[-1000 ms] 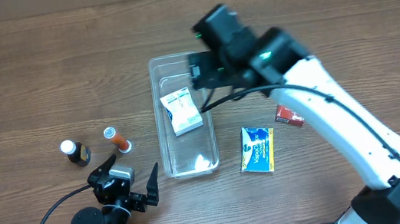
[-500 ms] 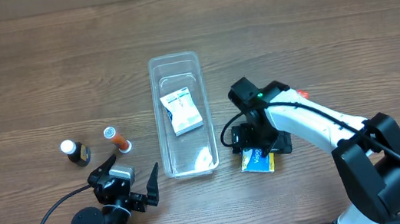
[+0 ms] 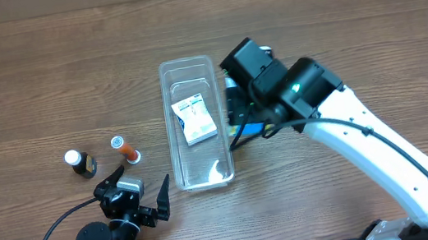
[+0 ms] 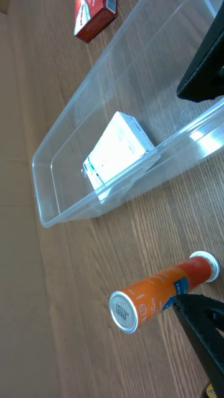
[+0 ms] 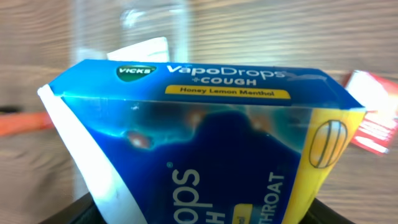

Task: Pack container
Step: 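Grasp the blue Vicks VapoDrops packet with the right gripper, place in container, then move the right gripper to the red box and grasp it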

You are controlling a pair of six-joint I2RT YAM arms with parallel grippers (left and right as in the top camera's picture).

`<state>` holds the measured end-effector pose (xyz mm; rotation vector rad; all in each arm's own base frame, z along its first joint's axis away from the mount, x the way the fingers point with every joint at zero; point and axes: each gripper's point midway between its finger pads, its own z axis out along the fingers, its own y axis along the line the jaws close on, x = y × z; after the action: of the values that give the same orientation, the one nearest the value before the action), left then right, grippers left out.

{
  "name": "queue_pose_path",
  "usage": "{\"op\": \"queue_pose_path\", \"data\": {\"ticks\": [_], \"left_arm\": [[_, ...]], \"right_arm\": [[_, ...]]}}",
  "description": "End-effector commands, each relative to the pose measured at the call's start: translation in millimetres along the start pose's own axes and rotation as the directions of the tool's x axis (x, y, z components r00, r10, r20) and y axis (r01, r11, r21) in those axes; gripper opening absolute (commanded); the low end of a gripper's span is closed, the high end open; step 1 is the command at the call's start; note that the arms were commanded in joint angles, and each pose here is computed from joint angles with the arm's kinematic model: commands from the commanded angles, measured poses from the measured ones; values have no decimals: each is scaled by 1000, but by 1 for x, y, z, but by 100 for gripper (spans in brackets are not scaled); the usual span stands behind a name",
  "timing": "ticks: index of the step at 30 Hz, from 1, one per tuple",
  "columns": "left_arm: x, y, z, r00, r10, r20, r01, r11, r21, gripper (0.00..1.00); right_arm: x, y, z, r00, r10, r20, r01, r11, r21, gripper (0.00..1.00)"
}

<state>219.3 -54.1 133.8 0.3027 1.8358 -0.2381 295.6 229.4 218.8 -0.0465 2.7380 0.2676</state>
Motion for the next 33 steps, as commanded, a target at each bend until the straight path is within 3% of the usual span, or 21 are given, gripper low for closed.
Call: {"op": "queue_pose_path", "data": {"ticks": [1, 5, 8, 10, 14, 19, 21, 27, 31, 33], "left_arm": [[0, -1, 0, 1000, 20, 7, -20, 1000, 6, 100], [0, -1, 0, 1000, 20, 7, -20, 1000, 6, 100], [0, -1, 0, 1000, 20, 7, -20, 1000, 6, 100], [0, -1, 0, 1000, 20, 7, -20, 1000, 6, 100], [0, -1, 0, 1000, 20, 7, -20, 1000, 6, 100], [0, -1, 0, 1000, 20, 7, -20, 1000, 6, 100], [0, -1, 0, 1000, 20, 7, -20, 1000, 6, 100], [0, -1, 0, 1000, 20, 7, -20, 1000, 6, 100], [0, -1, 0, 1000, 20, 7, -20, 1000, 6, 100], [0, -1, 0, 1000, 20, 7, -20, 1000, 6, 100]], "right_arm": [[16, 52, 30, 997, -57, -46, 53, 994, -92, 70], [57, 81, 95, 980, -95, -174, 89, 995, -44, 70], [82, 85, 125, 968, -28, -248, 33, 999, 17, 71], [89, 86, 134, 960, 12, -279, -3, 999, 33, 81], [77, 86, 124, 972, 15, -234, -9, 1000, 29, 85], [12, 67, 45, 1000, 17, -22, -18, 999, -43, 93], [-1, 48, 45, 1000, -13, -3, 13, 1000, -1, 92], [-70, -107, 54, 952, 305, 40, -307, 935, 178, 99], [-34, -197, 88, 876, 478, -58, -439, 843, 311, 100], [-17, -217, 105, 865, 496, -79, -445, 830, 337, 100]]}}
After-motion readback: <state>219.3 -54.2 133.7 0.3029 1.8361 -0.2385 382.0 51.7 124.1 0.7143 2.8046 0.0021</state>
